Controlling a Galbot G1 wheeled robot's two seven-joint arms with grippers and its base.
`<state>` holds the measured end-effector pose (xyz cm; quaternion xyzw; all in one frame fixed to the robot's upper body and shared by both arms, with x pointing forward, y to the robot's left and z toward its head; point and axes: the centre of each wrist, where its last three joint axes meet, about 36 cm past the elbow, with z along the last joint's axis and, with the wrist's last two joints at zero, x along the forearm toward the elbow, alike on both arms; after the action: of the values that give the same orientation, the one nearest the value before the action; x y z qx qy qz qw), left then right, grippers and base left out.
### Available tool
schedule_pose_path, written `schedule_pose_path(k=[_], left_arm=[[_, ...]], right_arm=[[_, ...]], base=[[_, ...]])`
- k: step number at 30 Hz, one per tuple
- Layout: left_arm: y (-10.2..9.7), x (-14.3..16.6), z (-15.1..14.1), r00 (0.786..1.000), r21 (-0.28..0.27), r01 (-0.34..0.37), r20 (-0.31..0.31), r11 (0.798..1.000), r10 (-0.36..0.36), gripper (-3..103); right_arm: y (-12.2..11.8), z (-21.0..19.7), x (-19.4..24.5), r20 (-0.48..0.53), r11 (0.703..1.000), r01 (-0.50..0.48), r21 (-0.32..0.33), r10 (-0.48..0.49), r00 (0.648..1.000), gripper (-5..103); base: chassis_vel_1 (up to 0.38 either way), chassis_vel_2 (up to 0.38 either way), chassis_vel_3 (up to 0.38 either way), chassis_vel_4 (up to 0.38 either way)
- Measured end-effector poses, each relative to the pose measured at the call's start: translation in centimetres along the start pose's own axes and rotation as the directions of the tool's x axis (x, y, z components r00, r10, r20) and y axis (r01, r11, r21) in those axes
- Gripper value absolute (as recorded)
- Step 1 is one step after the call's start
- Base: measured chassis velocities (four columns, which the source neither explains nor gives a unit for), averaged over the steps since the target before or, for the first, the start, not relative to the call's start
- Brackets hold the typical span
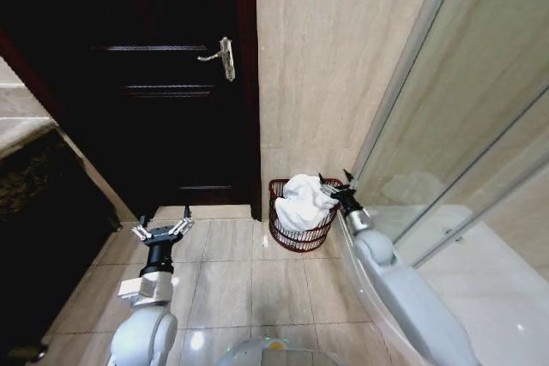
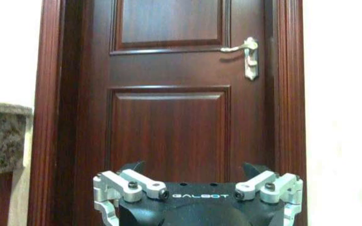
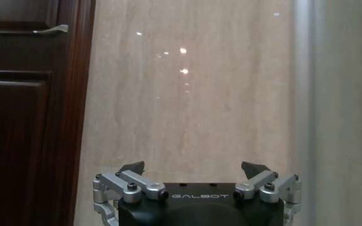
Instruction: Discard the used towel into the hamper.
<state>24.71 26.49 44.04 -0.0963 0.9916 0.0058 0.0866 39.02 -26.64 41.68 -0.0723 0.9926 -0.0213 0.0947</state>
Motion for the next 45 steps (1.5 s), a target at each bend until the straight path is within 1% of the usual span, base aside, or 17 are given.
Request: schedule_pose_path(k=[1, 3, 4, 6, 7, 8, 11, 12, 14, 16, 26, 36, 42, 45], left_arm=[[0.0, 0.0, 0.0, 1.0, 0.0, 0.0, 0.0, 1.0, 0.0, 100], [0.0, 0.0, 0.3, 1.0, 0.0, -0.005, -0.005, 1.0, 0.005, 100], [0.0, 0.0, 0.3, 1.0, 0.0, -0.005, -0.005, 1.0, 0.005, 100], [-0.1, 0.0, 0.6, 1.0, 0.002, -0.012, -0.01, 1.0, 0.012, 100], [-0.1, 0.0, 0.7, 1.0, 0.003, -0.013, -0.011, 1.0, 0.013, 100], [-0.1, 0.0, 0.7, 1.0, 0.003, -0.013, -0.011, 1.0, 0.013, 100], [-0.3, 0.1, 1.0, 1.0, 0.007, -0.023, -0.009, 1.0, 0.023, 100], [-0.3, 0.1, 1.0, 1.0, 0.007, -0.023, -0.009, 1.0, 0.023, 100], [-0.3, 0.2, 1.2, 1.0, 0.006, -0.024, -0.01, 1.0, 0.024, 100], [-0.4, 0.3, 1.4, 1.0, 0.005, -0.025, -0.011, 1.0, 0.025, 100], [-0.5, 0.3, 1.0, 1.0, 0.006, -0.025, -0.001, 1.0, 0.025, 100], [-0.3, 0.4, 0.7, 1.0, 0.003, -0.017, 0.005, 1.0, 0.017, 100], [-0.4, 0.4, 0.6, 1.0, 0.006, -0.012, 0.006, 1.0, 0.012, 100], [-0.4, 0.4, 0.6, 1.0, 0.004, -0.011, 0.004, 1.0, 0.011, 100]], right_arm=[[0.0, 0.0, 0.0, 0.0, 1.0, 0.0, 0.0, 0.0, 1.0, 100], [0.5, 0.3, 3.5, -0.032, 0.999, -0.043, 0.005, 0.043, 0.999, 100], [0.5, 0.3, 3.5, -0.032, 0.999, -0.043, 0.005, 0.043, 0.999, 100], [1.1, 0.8, 7.3, -0.052, 0.997, -0.08, 0.015, 0.081, 0.995, 100], [1.3, 1.1, 8.4, -0.063, 0.996, -0.091, 0.011, 0.092, 0.994, 100], [1.3, 1.1, 8.4, -0.063, 0.996, -0.091, 0.011, 0.092, 0.994, 100], [1.6, 2.6, 12.9, -0.112, 0.991, -0.136, -0.007, 0.135, 0.984, 100], [1.6, 2.6, 12.9, -0.112, 0.991, -0.136, -0.007, 0.135, 0.984, 100], [1.5, 3.3, 14.7, -0.139, 0.99, -0.14, -0.006, 0.138, 0.981, 100], [1.5, 3.7, 15.6, -0.147, 0.99, -0.142, -0.006, 0.14, 0.979, 100], [1.8, 3.9, 15.2, -0.128, 0.992, -0.123, -0.006, 0.122, 0.984, 100], [1.9, 3.7, 14.1, -0.122, 0.995, -0.097, 0.0, 0.096, 0.988, 100], [2.0, 3.4, 14.3, -0.127, 0.997, -0.083, 0.004, 0.082, 0.988, 100], [2.2, 3.1, 14.2, -0.153, 0.998, -0.058, -0.001, 0.057, 0.987, 100]], base=[[0.0, 0.0, 0.0, 0.0], [0.0, 0.0, 0.0, 0.0], [0.0, 0.0, 0.0, 0.0], [0.0, 0.0, 0.0, 0.0], [0.0, 0.0, 0.0, 0.0], [0.0, 0.0, 0.0, 0.0], [0.0, 0.0, 0.0, 0.0], [0.0, 0.0, 0.0, 0.0], [0.0, 0.0, 0.0, 0.0], [0.0, 0.0, 0.0, 0.0], [-0.015, 0.018, 0.01, -0.016], [-0.12, 0.129, 0.125, -0.128], [-0.125, 0.107, 0.107, -0.114], [-0.047, 0.021, 0.036, -0.029]])
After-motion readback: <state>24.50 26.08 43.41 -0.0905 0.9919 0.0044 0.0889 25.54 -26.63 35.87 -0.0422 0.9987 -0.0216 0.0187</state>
